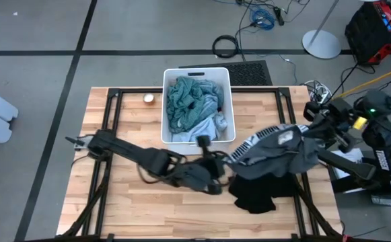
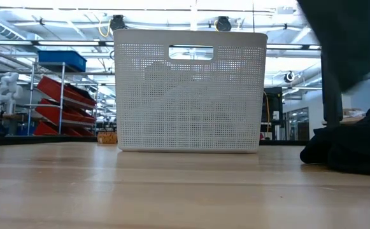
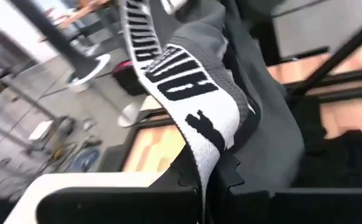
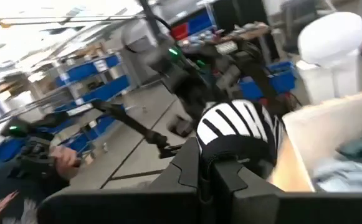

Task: Sort clothes
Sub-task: Put the gray boxer into the white laundry bin

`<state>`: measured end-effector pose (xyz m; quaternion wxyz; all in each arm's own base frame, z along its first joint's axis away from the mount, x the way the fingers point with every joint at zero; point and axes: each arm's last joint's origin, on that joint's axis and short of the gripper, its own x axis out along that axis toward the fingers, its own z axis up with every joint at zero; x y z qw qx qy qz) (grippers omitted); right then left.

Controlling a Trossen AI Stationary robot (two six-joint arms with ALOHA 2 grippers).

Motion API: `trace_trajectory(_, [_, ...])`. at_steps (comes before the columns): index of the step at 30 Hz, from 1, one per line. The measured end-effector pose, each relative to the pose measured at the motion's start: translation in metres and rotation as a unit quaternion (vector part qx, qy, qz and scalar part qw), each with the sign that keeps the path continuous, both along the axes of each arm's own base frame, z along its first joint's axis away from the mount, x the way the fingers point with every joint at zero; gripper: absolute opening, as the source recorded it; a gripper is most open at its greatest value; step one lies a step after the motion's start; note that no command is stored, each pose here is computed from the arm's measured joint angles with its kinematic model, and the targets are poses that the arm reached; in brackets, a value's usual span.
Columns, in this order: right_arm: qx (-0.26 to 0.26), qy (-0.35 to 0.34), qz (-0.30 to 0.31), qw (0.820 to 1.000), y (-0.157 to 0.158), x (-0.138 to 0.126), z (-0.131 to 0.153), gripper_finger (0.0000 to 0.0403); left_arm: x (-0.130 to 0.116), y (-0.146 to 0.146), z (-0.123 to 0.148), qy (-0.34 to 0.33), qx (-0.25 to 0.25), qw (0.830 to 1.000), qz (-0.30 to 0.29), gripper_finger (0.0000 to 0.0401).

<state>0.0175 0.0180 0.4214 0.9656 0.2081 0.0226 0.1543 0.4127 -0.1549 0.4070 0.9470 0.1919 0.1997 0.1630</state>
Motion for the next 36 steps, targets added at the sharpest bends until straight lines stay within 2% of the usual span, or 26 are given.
trace_trajectory(3, [0.027, 0.018, -0.011, 0.999, -0.008, 0.008, -0.011, 0.0000, -0.024, -0.003, 0.014, 0.002, 0.003, 1.000, 0.027, 0.0005])
trace_trajectory(9, [0.068, 0.025, -0.027, 0.997, -0.027, 0.028, -0.032, 0.0000, -0.058, -0.016, 0.016, 0.033, 0.006, 0.997, 0.065, 0.0004])
trace_trajectory(14, [0.079, -0.015, -0.001, 0.997, -0.044, 0.050, -0.037, 0.0000, -0.069, -0.019, 0.006, 0.062, -0.001, 0.994, 0.086, 0.0004])
trace_trajectory(18, [0.101, 0.000, 0.033, 0.994, -0.059, 0.079, -0.037, 0.0000, -0.071, -0.018, 0.005, 0.067, 0.000, 0.994, 0.091, 0.0004])
trace_trajectory(24, [0.073, 0.006, 0.064, 0.995, -0.073, 0.123, -0.014, 0.0000, -0.073, -0.016, 0.003, 0.083, 0.014, 0.992, 0.094, 0.0004])
trace_trajectory(29, [0.051, 0.006, 0.072, 0.996, -0.070, 0.160, -0.001, 0.0000, -0.077, -0.015, 0.000, 0.104, 0.028, 0.989, 0.097, 0.0004])
trace_trajectory(36, [0.037, 0.056, 0.109, 0.992, -0.043, 0.225, -0.021, 0.0000, -0.096, -0.009, -0.001, 0.125, 0.027, 0.983, 0.132, 0.0004])
